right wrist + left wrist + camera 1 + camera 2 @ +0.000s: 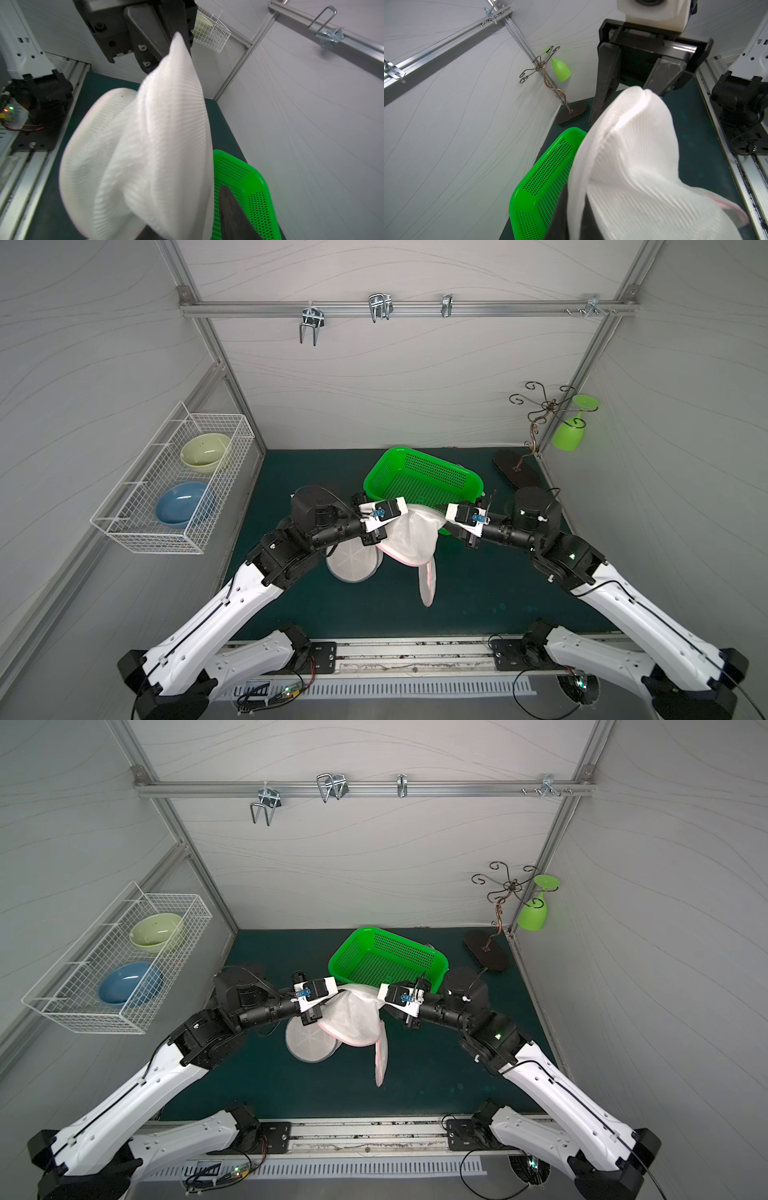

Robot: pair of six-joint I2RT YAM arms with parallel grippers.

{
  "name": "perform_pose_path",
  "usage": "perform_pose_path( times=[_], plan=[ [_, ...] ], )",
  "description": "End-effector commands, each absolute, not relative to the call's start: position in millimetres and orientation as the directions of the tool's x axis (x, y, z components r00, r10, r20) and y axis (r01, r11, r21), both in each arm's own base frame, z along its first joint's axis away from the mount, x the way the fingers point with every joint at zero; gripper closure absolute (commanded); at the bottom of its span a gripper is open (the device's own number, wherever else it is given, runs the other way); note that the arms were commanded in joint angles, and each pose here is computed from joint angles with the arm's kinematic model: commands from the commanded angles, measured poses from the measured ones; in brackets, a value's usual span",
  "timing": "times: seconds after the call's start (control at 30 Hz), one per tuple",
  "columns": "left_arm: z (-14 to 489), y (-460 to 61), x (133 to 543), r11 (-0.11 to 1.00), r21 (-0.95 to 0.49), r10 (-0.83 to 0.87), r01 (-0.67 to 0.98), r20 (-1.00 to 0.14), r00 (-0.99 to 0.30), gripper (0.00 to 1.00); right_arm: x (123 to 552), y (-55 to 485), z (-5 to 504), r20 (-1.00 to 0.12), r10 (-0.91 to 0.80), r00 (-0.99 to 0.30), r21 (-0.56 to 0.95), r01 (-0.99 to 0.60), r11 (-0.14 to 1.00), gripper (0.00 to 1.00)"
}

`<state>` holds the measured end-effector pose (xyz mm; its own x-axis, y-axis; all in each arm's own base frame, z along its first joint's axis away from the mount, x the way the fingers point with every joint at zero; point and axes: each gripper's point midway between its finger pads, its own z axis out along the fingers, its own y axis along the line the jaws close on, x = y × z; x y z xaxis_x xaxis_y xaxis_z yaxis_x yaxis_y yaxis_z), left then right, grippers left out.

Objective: Turn the laundry bag inside out
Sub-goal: Turn over the laundry bag.

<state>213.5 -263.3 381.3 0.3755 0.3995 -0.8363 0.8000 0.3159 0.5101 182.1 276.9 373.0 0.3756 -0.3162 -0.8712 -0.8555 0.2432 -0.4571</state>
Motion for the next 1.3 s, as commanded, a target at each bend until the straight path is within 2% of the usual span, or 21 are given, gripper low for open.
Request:
perform_pose_path(
  times=[0.0,0.03,0.13,0.2,0.4,0.5,0.57,0.73,0.87,0.97,1.1,1.27],
  plan=[
    [415.0,-258.9,218.7,0.398,0.543,0.314,0.739,-0.838,0.446,1.0,173.4,268.3,402.0,-0.946,-0.216,0.243,-0.303,-0.9,0.314,0.45],
    [418.4,-254.5,223.2,0.426,0.527,0.292,0.736,-0.85,0.439,1.0,169.8,264.1,405.5,-0.961,-0.191,0.201,-0.254,-0.914,0.316,0.39],
    [432.0,-231.4,242.0,0.524,0.404,0.143,0.75,-0.91,0.39,1.0,163.1,252.5,409.0,-0.993,-0.11,0.038,-0.069,-0.954,0.292,0.34],
    [440.7,-221.1,246.1,0.543,0.348,0.045,0.764,-0.921,0.387,1.0,164.6,243.8,406.1,-0.996,-0.067,-0.061,0.04,-0.957,0.287,0.32],
    [456.7,-233.2,222.2,0.398,0.327,-0.11,0.857,-0.911,0.398,1.0,185.8,227.8,387.1,-0.969,0.053,-0.241,0.246,-0.921,0.302,0.31],
    [466.4,-237.5,209.1,0.326,0.328,-0.163,0.887,-0.905,0.394,1.0,180.2,236.9,375.9,-0.949,0.044,-0.312,0.314,-0.93,0.19,0.32],
    [472.0,-238.1,205.2,0.308,0.332,-0.177,0.892,-0.901,0.396,1.0,164.9,243.1,374.5,-0.932,0.012,-0.363,0.363,-0.93,0.066,0.33],
    [477.5,-238.2,203.6,0.303,0.33,-0.187,0.894,-0.899,0.396,1.0,142.4,240.1,369.1,-0.914,-0.052,-0.402,0.403,-0.915,-0.007,0.31],
    [479.1,-238.2,206.8,0.311,0.319,-0.2,0.895,-0.899,0.39,1.0,147.8,236.7,357.3,-0.868,-0.067,-0.492,0.487,-0.87,0.084,0.31],
    [482.7,-238.0,205.3,0.309,0.321,-0.212,0.895,-0.895,0.393,1.0,143.5,236.6,354.4,-0.835,-0.072,-0.545,0.539,-0.838,0.085,0.32],
    [483.3,-241.2,201.2,0.287,0.324,-0.219,0.902,-0.894,0.391,1.0,142.3,235.0,349.3,-0.883,-0.057,-0.467,0.457,-0.881,0.123,0.32],
    [482.6,-244.4,198.7,0.272,0.321,-0.222,0.907,-0.896,0.383,1.0,143.3,241.0,357.1,-0.911,-0.038,-0.411,0.406,-0.908,0.099,0.29]
  ],
)
